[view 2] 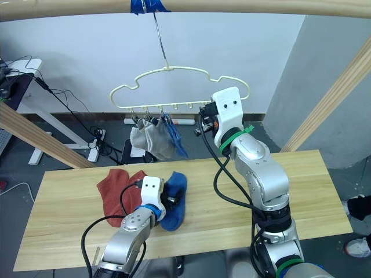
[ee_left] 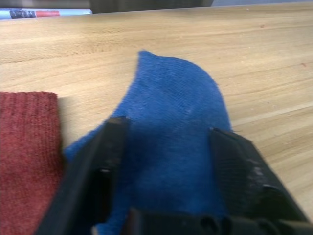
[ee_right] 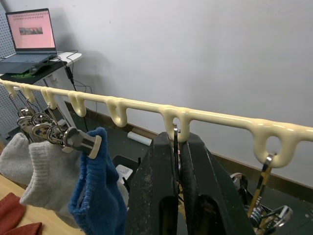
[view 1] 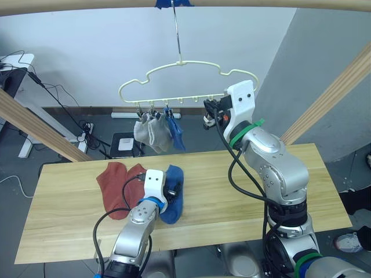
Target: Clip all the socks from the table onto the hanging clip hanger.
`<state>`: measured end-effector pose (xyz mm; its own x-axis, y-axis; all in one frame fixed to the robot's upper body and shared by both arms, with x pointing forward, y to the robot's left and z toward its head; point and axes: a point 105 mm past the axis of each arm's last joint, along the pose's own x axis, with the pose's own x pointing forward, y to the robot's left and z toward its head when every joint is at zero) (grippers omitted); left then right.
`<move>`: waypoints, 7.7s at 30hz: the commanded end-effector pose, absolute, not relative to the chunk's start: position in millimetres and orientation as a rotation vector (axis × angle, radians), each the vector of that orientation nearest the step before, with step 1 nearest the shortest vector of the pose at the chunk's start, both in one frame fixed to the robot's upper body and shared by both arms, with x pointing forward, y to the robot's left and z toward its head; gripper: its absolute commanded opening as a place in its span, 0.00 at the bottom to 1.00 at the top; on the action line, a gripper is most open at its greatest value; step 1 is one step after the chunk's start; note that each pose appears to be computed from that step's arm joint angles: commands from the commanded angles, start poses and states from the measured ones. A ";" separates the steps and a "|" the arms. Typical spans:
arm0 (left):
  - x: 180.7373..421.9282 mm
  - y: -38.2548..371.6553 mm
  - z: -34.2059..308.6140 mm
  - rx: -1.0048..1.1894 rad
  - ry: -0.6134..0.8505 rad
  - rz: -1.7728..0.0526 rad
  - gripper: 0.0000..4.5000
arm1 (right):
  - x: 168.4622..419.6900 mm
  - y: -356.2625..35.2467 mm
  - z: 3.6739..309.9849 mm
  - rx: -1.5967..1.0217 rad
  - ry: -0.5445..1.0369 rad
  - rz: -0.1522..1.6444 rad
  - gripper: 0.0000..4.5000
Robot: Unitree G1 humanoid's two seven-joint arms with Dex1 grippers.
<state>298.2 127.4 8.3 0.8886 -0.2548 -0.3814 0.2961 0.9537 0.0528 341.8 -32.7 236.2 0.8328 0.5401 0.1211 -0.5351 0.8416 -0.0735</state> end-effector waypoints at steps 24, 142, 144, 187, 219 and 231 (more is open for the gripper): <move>291.8 123.2 50.3 0.097 0.081 -0.501 0.00 | 328.1 -28.6 248.1 -0.037 -0.203 0.594 0.00; 282.6 108.7 185.5 0.297 -0.169 -1.104 0.55 | 300.6 -70.0 219.6 -0.251 -0.178 0.564 0.50; 282.2 108.7 189.7 0.296 -0.170 -1.111 0.55 | 304.2 -72.1 219.2 -0.245 -0.176 0.540 0.50; 293.6 108.2 203.9 0.303 -0.204 -1.102 0.55 | 340.1 -55.4 238.0 -0.157 -0.263 0.411 0.30; 293.6 104.0 202.5 0.303 -0.214 -1.111 0.55 | 335.5 -59.2 239.7 -0.037 -0.221 0.334 0.66; 293.9 102.6 203.2 0.305 -0.215 -1.119 0.55 | 332.6 -57.0 245.2 0.070 -0.209 0.302 0.66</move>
<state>298.1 106.9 195.4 0.4429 -0.8966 -0.0042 0.8523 0.4196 0.3123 340.3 -54.4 225.7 0.9419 0.3060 0.1387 -0.3109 0.9503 0.0149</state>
